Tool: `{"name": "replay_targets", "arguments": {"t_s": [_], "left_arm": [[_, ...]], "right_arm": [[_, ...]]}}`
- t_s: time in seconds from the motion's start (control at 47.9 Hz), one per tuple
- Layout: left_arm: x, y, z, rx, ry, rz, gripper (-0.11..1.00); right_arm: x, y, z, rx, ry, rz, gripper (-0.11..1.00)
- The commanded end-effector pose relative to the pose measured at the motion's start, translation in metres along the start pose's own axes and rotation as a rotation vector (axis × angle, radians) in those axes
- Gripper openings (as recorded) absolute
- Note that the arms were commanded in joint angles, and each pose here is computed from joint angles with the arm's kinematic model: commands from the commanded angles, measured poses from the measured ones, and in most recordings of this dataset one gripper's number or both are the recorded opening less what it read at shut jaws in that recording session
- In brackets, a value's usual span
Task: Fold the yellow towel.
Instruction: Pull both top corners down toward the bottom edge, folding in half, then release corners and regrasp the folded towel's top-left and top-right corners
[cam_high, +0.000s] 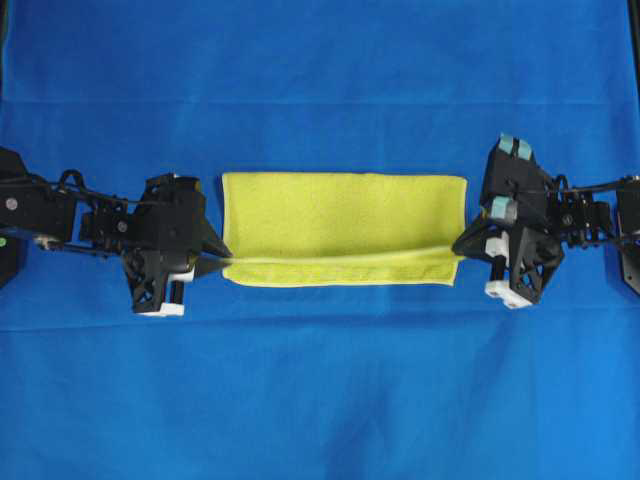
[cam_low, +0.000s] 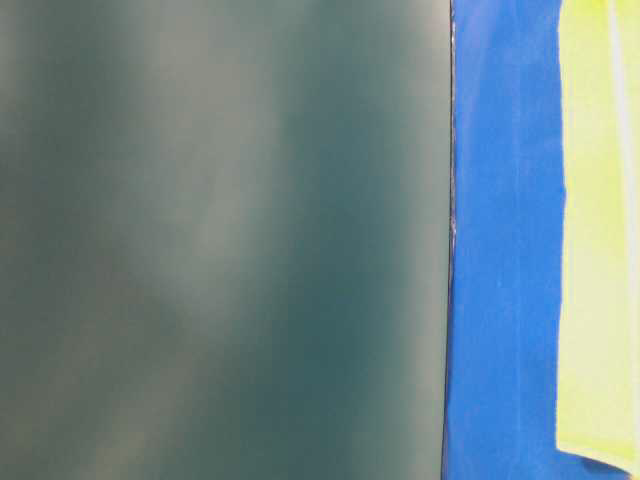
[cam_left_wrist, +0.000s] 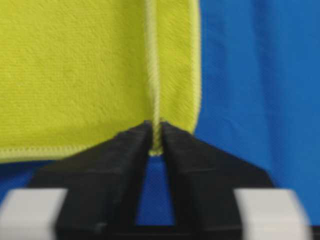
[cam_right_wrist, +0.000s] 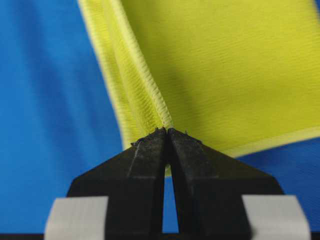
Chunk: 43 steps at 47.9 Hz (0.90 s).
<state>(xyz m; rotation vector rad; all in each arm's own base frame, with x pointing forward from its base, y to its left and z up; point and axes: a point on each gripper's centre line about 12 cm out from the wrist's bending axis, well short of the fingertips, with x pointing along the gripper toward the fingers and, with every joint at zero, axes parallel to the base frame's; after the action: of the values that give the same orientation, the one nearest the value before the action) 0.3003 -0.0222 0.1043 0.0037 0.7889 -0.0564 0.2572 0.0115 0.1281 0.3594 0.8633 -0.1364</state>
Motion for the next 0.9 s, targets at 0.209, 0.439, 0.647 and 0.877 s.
{"name": "replay_targets", "arguments": {"t_s": [0.209, 0.439, 0.647, 0.877], "left_arm": [[-0.007, -0.003, 0.008, 0.011, -0.035, -0.008, 0.59], [-0.021, 0.008, 0.027, 0.007, -0.101, 0.018, 0.58], [-0.021, 0.043, 0.037, -0.017, -0.120, 0.105, 0.57], [-0.011, 0.073, 0.039, -0.030, -0.102, 0.173, 0.57]], "right_arm": [[-0.001, 0.014, 0.004, -0.011, -0.025, 0.043, 0.67], [-0.010, 0.010, 0.019, -0.033, -0.084, 0.039, 0.63], [-0.012, -0.035, 0.036, 0.037, -0.122, -0.084, 0.63], [-0.008, -0.071, 0.040, 0.050, -0.092, -0.191, 0.63]]}}
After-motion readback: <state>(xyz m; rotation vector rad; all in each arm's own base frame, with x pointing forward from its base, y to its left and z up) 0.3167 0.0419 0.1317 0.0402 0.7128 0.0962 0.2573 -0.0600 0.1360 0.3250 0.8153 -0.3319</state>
